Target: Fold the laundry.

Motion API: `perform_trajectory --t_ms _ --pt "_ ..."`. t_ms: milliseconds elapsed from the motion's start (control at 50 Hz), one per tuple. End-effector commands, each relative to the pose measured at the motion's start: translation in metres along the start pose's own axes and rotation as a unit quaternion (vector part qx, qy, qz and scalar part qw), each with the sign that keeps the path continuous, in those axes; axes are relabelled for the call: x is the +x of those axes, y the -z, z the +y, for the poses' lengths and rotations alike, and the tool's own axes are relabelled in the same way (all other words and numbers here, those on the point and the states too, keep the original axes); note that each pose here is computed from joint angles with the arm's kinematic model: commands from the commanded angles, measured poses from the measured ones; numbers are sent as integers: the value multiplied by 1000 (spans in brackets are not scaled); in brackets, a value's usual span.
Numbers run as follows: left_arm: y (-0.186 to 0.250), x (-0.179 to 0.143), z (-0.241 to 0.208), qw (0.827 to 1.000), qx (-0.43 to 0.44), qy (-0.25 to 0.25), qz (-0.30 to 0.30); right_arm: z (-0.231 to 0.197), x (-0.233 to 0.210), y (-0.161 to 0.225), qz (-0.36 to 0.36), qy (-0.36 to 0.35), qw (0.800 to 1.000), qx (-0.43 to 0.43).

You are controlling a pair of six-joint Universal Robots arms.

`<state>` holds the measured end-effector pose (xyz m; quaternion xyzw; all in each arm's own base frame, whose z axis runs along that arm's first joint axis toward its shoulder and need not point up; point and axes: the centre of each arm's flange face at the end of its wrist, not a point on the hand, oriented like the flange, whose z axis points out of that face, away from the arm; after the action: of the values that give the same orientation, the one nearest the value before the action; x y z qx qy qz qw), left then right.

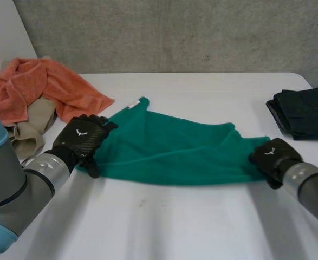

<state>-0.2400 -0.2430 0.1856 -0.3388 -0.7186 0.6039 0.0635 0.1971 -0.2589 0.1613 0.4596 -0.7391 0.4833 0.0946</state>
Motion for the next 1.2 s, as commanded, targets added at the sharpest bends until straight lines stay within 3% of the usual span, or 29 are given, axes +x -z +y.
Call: perform_trajectory --t_ms 20,180,400,640,760,940,1020,1100,1200 --pt "-3 -5 -2 1000 1 2 -8 -13 27 -1 22 1 999 35" --pt "-4 -12 -1 1000 -4 9 -24 -55 34 -31 16 -69 992 104" --pt "-6 -22 0 999 -5 13 -36 -51 22 -93 -59 -15 997 55" --pt "-7 -27 0 999 -5 16 -41 -43 27 -128 -14 9 996 91" --pt "-8 -31 -1 999 -3 15 -48 -56 32 -109 -19 4 995 98" --pt "-12 -37 -5 998 0 14 -57 -122 76 -9 18 -5 979 204" --pt "-17 -38 -2 998 -9 16 -57 -125 77 11 10 -14 976 216" --pt "-19 -38 1 998 -22 18 -57 -105 68 2 -12 -26 985 172" --pt "-18 -36 3 998 -29 18 -56 -62 41 -4 -85 -29 995 42"
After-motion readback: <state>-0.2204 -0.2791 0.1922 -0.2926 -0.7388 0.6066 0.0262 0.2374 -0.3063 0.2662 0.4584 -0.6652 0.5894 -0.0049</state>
